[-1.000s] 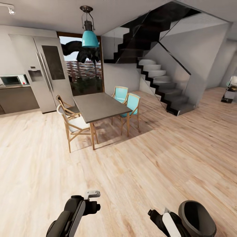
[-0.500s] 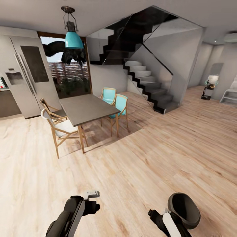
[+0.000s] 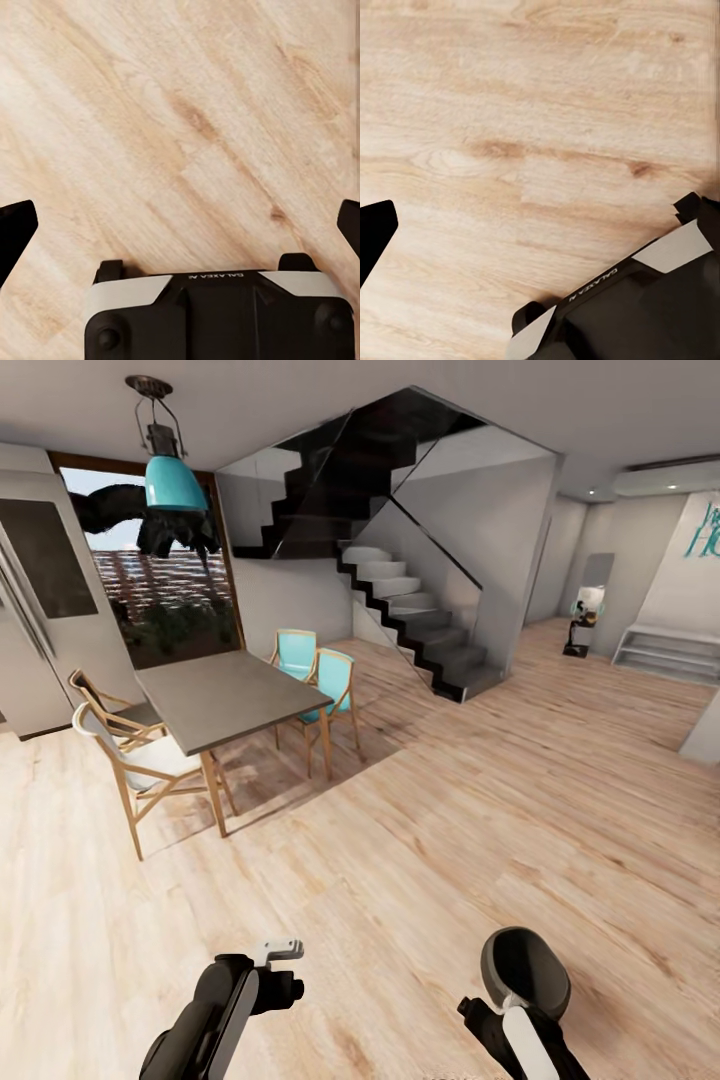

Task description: Place each of the two pumpkins and all three candles from the living room inside a cabinet in the living room (use any cabinet), then make sure every cabinet is closed, and position the cauldron so it is next to a table in the living room.

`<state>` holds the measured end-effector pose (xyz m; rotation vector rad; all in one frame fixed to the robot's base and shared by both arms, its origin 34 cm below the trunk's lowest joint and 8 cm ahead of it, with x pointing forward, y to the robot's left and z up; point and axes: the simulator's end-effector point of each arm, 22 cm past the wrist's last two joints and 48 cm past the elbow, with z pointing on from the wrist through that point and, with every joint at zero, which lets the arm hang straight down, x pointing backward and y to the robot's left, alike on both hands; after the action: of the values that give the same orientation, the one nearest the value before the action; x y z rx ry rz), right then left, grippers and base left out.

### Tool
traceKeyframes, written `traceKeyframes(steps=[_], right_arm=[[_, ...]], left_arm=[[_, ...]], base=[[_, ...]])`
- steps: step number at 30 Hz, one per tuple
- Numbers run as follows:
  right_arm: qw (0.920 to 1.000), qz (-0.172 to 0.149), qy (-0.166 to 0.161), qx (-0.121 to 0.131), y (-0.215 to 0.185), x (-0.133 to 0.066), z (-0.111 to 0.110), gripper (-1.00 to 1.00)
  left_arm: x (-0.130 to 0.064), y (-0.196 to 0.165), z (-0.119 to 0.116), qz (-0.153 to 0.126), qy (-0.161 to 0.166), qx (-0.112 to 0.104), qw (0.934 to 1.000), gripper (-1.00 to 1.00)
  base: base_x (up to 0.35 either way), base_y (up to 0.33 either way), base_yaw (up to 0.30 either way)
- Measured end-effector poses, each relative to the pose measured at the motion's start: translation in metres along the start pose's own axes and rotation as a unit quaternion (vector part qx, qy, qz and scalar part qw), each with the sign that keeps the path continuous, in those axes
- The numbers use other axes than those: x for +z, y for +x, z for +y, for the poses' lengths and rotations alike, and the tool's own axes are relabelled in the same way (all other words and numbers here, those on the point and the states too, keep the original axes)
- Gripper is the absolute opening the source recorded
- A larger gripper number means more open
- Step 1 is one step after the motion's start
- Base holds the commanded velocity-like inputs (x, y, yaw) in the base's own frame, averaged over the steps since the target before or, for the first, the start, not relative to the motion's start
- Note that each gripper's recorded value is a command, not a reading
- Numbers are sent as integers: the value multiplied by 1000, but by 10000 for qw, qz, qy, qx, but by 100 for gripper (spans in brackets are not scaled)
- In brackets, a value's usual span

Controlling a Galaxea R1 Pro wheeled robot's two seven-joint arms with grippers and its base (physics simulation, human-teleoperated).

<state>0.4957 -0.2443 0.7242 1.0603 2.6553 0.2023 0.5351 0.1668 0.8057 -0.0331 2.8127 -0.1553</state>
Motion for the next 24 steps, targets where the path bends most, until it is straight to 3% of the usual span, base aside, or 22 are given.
traceKeyframes(steps=[24], right_arm=[[10000,-74,-26,16,-5,-3,1,100]], left_arm=[[-3,-4,0,-88,-3,31,10000,100]], base=[[7,-2,-242]])
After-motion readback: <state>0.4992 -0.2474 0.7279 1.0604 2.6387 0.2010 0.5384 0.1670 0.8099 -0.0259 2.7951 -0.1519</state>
